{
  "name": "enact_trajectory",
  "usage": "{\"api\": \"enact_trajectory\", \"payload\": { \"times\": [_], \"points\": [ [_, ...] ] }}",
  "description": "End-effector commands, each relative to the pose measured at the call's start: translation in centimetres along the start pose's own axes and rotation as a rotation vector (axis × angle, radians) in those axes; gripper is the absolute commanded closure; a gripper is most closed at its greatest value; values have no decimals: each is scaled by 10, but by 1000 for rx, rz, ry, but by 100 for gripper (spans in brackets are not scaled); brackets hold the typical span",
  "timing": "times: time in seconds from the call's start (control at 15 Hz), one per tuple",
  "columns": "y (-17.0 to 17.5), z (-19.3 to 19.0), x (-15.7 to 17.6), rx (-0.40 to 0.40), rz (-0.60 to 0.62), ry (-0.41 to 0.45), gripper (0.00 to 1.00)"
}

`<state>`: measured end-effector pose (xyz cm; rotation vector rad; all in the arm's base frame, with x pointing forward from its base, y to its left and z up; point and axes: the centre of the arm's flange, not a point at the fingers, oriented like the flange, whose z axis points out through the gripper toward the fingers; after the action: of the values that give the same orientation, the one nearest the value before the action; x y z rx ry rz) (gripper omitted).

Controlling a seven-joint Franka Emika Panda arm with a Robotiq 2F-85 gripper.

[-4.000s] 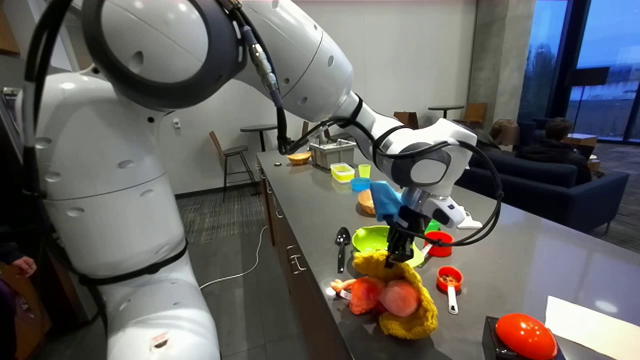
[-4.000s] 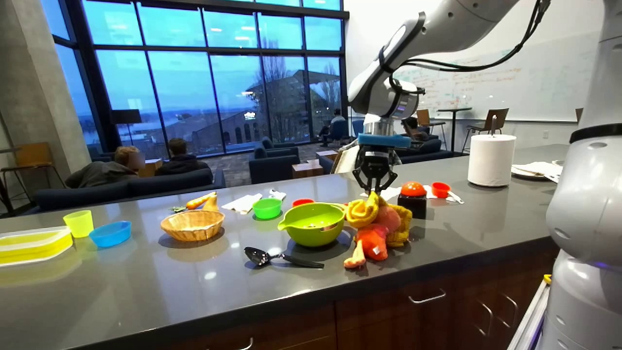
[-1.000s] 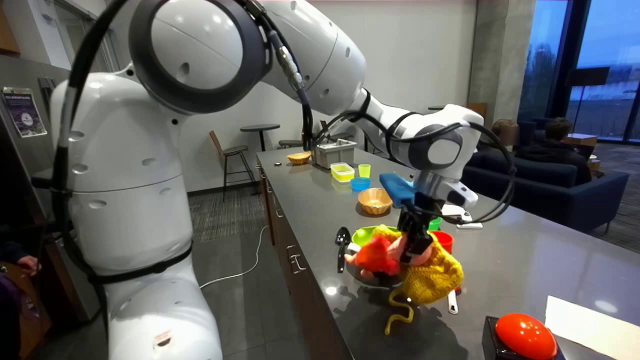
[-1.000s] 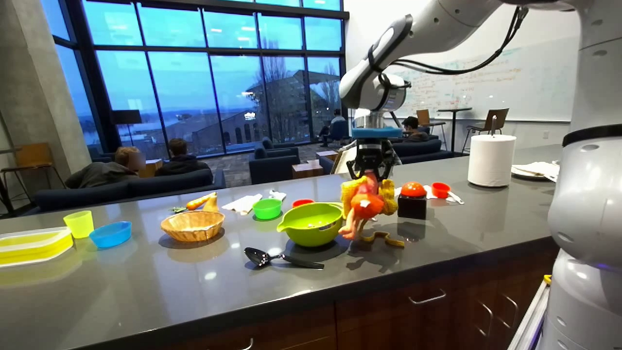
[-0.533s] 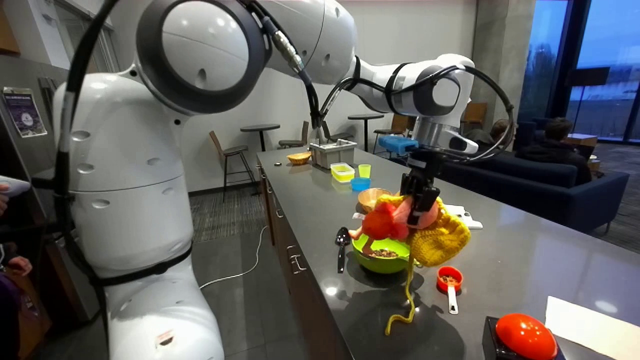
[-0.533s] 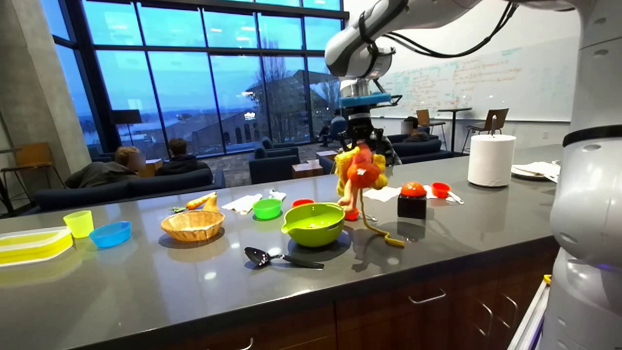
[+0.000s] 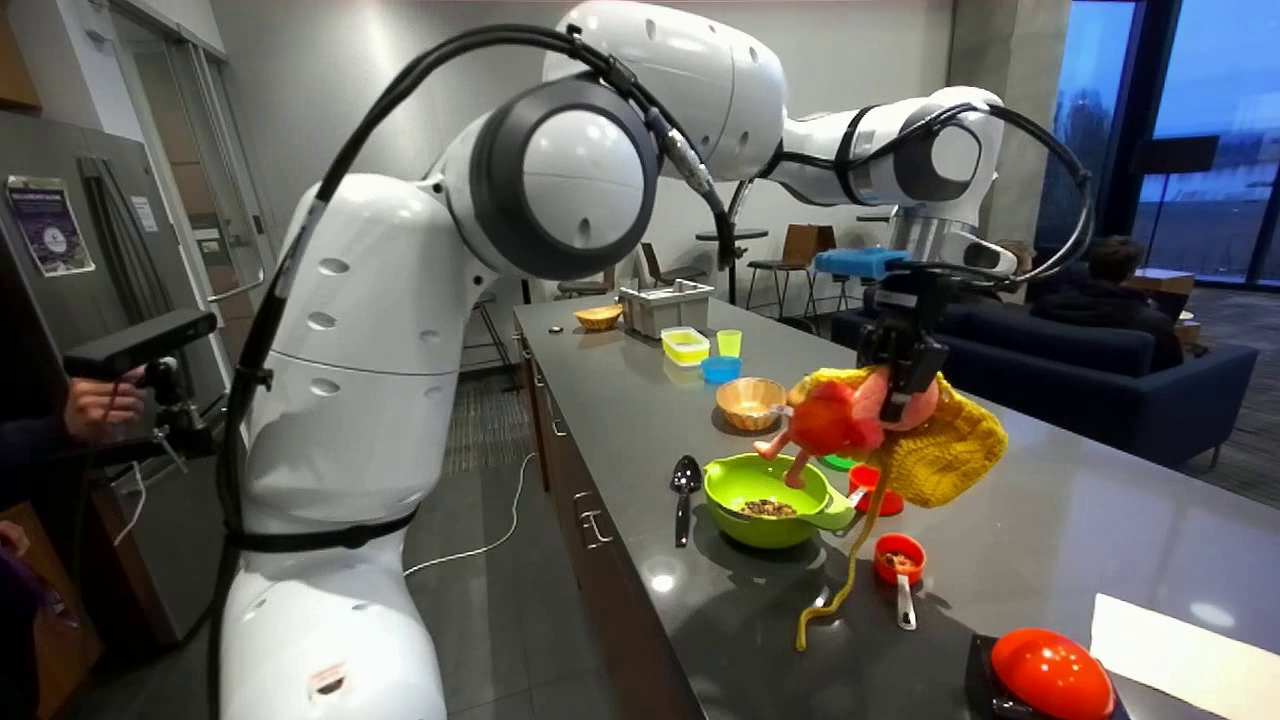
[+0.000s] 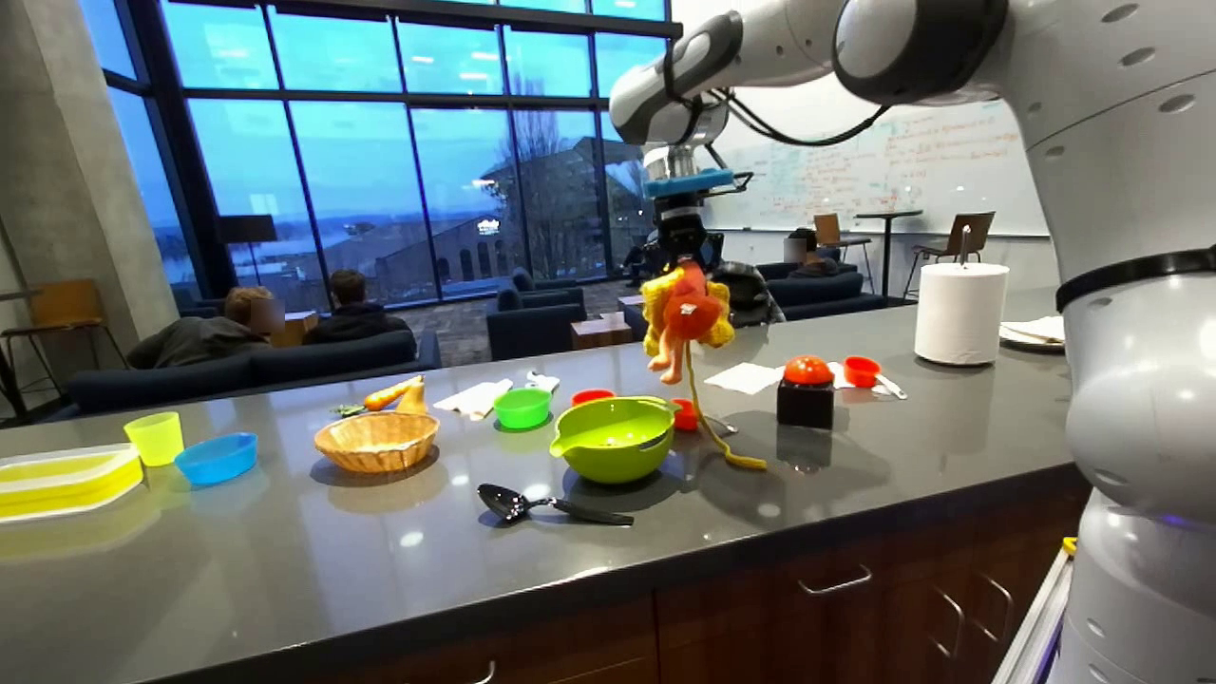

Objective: Move the yellow cloth and plush toy backwards then lift up the yellow cloth and set it back down on the counter.

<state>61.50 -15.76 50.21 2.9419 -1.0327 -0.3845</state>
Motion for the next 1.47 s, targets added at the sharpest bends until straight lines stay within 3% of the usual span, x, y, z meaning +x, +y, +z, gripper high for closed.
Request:
{"api": "enact_trajectory", "payload": {
  "times": [0.0,0.33,0.67,1.27,1.33,1.4],
  "points": [
    [-8,-40,70,-8,-41,-7,81],
    [6,-26,131,-4,-95,-16,81],
    [26,13,186,-13,-119,-68,81],
    [61,97,240,-1,-138,-191,81],
    [64,102,241,-1,-136,-202,49],
    [68,107,242,-3,-136,-210,30]
  ]
}}
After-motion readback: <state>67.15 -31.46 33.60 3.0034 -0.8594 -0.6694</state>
